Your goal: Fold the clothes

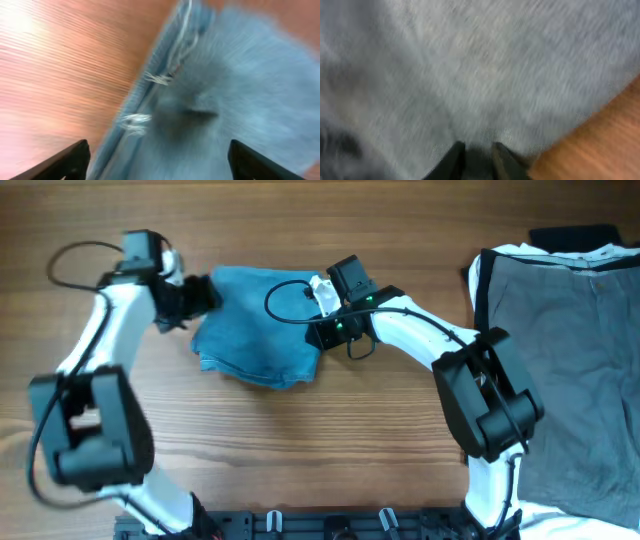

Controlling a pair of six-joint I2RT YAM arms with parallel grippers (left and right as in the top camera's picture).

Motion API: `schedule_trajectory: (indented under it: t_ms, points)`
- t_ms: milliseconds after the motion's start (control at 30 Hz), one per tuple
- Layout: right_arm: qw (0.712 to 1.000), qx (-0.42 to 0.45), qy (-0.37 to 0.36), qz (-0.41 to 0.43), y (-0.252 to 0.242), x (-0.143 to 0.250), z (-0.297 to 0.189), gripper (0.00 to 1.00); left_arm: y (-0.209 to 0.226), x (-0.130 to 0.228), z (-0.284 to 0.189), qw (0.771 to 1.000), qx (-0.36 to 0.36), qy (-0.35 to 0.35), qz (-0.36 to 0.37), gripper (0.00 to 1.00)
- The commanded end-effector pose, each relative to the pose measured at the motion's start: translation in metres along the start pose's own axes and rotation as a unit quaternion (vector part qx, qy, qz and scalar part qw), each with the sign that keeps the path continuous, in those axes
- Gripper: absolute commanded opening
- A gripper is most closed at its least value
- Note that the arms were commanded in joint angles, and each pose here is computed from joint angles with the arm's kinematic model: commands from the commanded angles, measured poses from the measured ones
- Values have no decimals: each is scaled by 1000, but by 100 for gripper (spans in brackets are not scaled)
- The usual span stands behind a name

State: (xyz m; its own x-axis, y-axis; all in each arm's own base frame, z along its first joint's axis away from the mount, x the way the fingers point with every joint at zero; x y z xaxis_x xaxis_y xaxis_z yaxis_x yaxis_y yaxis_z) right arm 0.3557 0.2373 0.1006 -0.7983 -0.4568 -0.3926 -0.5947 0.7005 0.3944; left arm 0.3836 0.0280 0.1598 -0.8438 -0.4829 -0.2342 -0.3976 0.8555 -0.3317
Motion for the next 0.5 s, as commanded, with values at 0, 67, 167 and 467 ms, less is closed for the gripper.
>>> schedule_trajectory:
  t_ms: [0, 67, 167, 467]
  points:
    - [999, 3, -19, -35, 15, -4, -37, 34, 17, -14, -44, 999, -4, -40, -18, 100]
    - [998, 4, -36, -42, 26, -8, -61, 48, 25, -14, -31, 1000, 16, -8, -8, 100]
    - [998, 7, -56, -42, 33, -10, -88, 62, 24, -9, 2, 994, 89, 50, 38, 100]
    - [1000, 2, -18, -18, 28, 1, -75, 17, 25, 24, 89, 971, 142, 177, 80, 85]
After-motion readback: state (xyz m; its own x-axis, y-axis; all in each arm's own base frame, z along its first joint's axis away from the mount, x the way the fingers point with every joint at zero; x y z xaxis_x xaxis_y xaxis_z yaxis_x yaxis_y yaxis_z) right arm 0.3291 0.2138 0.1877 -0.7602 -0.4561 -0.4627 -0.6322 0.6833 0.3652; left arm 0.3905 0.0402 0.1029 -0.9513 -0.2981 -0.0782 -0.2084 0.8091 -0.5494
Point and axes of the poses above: each gripper's point midway between its finger pads, its own z axis out along the fingers, its own y axis along the line the jaws close on, x = y × z, the point moved 10 cm from there along -z, back along the fingers, and after that the axes turned 6 degrees about -z, right-handed, at the moved point
